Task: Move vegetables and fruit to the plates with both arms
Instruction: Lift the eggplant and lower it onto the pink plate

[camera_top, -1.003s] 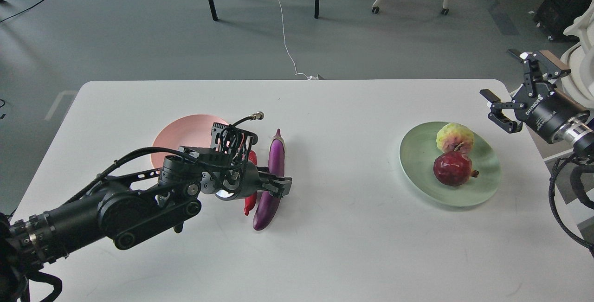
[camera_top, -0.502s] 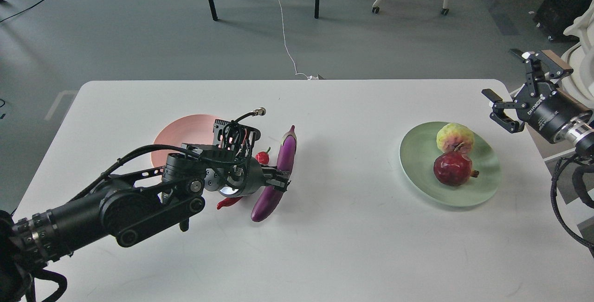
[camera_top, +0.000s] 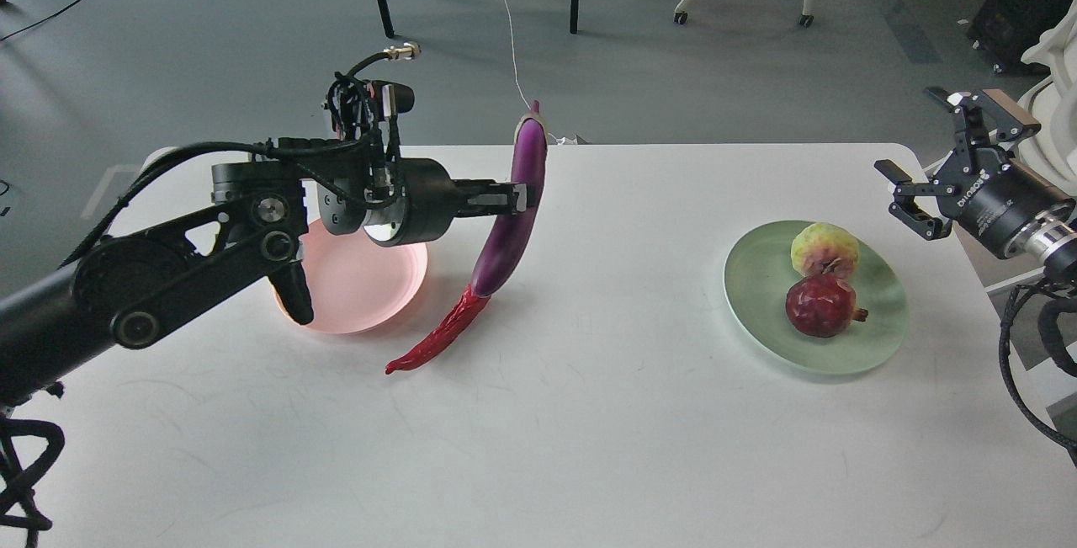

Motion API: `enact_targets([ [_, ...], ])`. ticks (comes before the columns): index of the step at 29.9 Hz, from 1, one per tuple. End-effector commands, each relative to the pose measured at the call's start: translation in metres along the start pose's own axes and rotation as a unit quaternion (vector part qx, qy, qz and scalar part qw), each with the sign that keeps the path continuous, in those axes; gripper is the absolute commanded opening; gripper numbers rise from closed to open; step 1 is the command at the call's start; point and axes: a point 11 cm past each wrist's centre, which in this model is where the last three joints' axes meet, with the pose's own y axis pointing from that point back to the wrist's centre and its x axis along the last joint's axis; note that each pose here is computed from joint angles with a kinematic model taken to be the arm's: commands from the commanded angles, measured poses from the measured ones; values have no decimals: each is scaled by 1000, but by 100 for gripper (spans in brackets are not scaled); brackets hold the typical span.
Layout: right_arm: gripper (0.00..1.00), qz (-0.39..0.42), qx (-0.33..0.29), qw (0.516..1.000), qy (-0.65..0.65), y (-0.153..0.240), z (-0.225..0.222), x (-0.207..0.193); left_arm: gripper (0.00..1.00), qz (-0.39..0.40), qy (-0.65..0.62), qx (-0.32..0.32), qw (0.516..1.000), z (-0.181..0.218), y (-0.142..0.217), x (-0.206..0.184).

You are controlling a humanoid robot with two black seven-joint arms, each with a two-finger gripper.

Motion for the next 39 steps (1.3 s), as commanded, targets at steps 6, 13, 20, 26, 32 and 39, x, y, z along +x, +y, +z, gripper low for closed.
enact_targets([
  [6, 98, -6, -3, 1000, -2, -3, 4, -4, 12, -36, -88, 102, 990, -103, 52, -27],
  [13, 98, -6, -5, 1000, 0, -3, 5, -4, 15, -72, -99, 140, 983, -135, 54, -59],
  [20, 98, -6, -6, 1000, 2, -1, 4, -3, 26, -87, -87, 158, 980, -151, 55, -71],
  [26, 98, -6, -8, 1000, 0, 0, 6, -3, 50, -88, -81, 168, 979, -159, 57, -71],
  [32, 98, -6, -8, 1000, -1, 0, 7, -4, 80, -81, -80, 166, 980, -157, 58, -64],
  [39, 98, -9, -8, 1000, -3, -2, 9, -6, 88, -55, -102, 160, 980, -144, 58, -34],
])
